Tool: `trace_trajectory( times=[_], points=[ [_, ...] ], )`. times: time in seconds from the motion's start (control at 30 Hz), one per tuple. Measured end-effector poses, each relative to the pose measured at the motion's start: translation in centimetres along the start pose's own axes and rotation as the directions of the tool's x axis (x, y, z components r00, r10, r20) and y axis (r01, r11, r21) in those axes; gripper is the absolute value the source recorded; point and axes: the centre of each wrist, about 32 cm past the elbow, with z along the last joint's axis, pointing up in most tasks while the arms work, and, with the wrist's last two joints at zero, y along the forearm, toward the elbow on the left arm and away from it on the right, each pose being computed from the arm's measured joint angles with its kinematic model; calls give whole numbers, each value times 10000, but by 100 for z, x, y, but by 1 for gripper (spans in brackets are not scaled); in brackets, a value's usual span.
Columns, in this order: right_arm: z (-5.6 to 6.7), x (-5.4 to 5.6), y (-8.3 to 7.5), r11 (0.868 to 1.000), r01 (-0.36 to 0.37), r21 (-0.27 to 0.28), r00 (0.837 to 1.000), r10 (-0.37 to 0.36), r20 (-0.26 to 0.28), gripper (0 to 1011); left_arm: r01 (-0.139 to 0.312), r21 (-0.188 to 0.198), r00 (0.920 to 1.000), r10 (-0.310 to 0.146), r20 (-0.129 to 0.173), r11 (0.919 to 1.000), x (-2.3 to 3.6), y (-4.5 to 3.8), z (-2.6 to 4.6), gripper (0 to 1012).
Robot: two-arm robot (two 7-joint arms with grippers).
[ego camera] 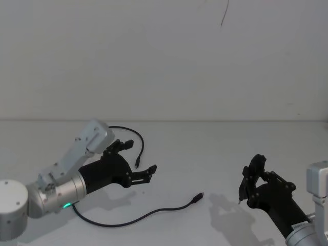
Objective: Pick up the data cable with the one hand.
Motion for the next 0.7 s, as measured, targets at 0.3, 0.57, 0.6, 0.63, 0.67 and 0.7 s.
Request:
trace_trajectory(
  times=[0.3,0.57,0.6,0.63,0.67,0.7],
  points=[
    [0,0,0,10000,0,0,10000,0,0,263,1652,928,9861,-1630,-310,9819,294,-79,81,1001],
    [0,0,0,10000,0,1,10000,0,0,263,2819,1849,9591,-2714,-803,9415,510,-164,143,1001],
    [0,0,0,10000,0,0,10000,0,0,263,2970,1955,9545,-2848,-888,9347,527,-174,148,1001],
    [0,0,0,10000,0,0,10000,0,0,263,3075,2052,9512,-2940,-940,9292,544,-184,152,1001],
    [0,0,0,10000,0,0,10000,0,0,263,3279,2239,9444,-3124,-1027,9178,581,-207,168,1001],
    [0,0,0,10000,0,0,10000,0,0,263,3412,2340,9398,-3246,-1071,9104,604,-218,187,1001]
  ],
)
